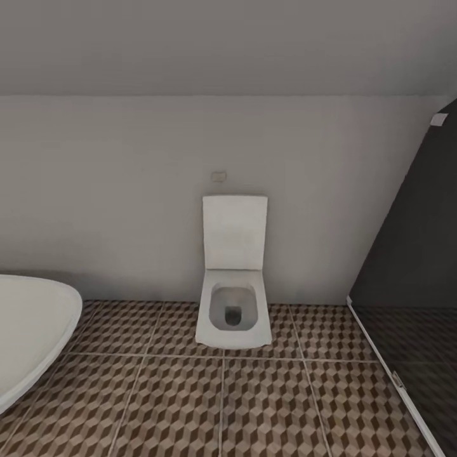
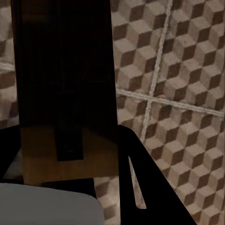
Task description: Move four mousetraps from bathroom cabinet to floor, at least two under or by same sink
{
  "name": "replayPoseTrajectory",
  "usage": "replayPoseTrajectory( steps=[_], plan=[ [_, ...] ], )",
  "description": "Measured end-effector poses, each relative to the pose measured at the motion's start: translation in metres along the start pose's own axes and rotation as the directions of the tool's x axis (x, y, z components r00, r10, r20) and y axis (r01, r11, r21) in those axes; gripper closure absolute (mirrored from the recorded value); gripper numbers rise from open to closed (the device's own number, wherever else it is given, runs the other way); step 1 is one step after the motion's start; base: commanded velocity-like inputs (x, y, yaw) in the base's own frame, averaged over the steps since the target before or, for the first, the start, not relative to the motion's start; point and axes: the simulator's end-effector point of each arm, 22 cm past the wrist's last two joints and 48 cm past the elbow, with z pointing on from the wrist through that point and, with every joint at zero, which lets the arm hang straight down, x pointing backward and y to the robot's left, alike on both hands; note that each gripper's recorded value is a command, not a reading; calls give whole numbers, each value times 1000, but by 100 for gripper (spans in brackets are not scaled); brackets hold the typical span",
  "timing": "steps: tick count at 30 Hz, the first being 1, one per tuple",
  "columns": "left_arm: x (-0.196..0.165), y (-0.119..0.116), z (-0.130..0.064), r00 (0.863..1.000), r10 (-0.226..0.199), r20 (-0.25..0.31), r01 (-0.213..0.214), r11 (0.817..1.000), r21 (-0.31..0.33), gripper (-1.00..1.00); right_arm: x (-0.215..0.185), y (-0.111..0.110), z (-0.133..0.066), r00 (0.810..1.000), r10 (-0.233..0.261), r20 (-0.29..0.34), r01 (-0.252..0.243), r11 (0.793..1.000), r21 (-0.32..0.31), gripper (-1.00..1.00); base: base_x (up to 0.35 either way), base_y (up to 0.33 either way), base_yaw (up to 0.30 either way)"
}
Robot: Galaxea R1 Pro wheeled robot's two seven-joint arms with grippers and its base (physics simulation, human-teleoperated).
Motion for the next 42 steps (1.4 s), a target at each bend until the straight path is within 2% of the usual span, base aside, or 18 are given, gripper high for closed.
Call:
replayPoseTrajectory(
  steps=[6, 9, 10, 13, 24, 25, 26, 28, 29, 32, 35, 37, 39, 42],
  plan=[
    [-1, 1, 0, 1000, 1, 2, -1, 1000, -1, 100, 1, -6, 0, 1000, 21, -2, -21, 1000, 17, 100, 335, 0, -136],
    [-2, 1, 0, 1000, 0, 4, 0, 1000, -1, 100, 3, -11, 0, 998, 59, -8, -59, 998, 32, 100, 335, 0, -217],
    [-2, 1, 0, 1000, 0, 5, 0, 1000, 0, 100, 4, -14, 0, 996, 85, -12, -85, 996, 40, 100, 333, 0, -131],
    [-3, 1, 0, 1000, 0, 6, 0, 1000, 0, 100, 4, -14, 0, 995, 104, -13, -103, 994, 45, 100, 324, 0, -57],
    [-5, 12, 1, 1000, -7, 7, 7, 1000, -20, 100, 5, -15, 0, 995, 100, -19, -99, 994, 47, 100, 120, 0, -6],
    [-3, 18, 1, 1000, -6, -16, 6, 999, -48, 100, -1, -47, 7, 988, 88, -130, -72, 990, 118, 100, 0, 0, 0],
    [-4, 18, 1, 999, -4, -34, 2, 998, -57, 100, -44, -61, 14, 990, 80, -120, -64, 989, 136, 100, 0, 0, 0],
    [-16, 11, 1, 996, 0, -90, -7, 997, -75, 100, -66, -74, 16, 982, 77, -173, -50, 986, 156, 100, 0, 0, 0],
    [-31, 3, 0, 990, 2, -139, -14, 996, -89, 100, -97, -83, 16, 981, 82, -177, -51, 984, 169, 100, 0, 0, 0],
    [-80, -28, -8, 979, 21, -202, -38, 996, -81, 100, -166, -100, 15, 988, 87, -129, -62, 981, 185, 100, 0, 0, 0],
    [-135, -59, -21, 980, 39, -197, -54, 996, -70, 100, -233, -117, 9, 994, 98, -54, -86, 976, 198, 100, 0, 0, 0],
    [-166, -72, -30, 983, 46, -179, -62, 995, -80, 100, -267, -127, 2, 993, 111, -32, -102, 974, 203, 100, 0, 0, 0],
    [-188, -80, -36, 986, 52, -158, -66, 994, -87, 100, -278, -131, -4, 991, 112, -78, -95, 975, 202, 100, 0, 0, 0],
    [-198, -83, -39, 988, 52, -142, -65, 994, -90, 100, -279, -130, -7, 987, 111, -113, -87, 976, 198, 100, 0, 0, 0]
  ],
)
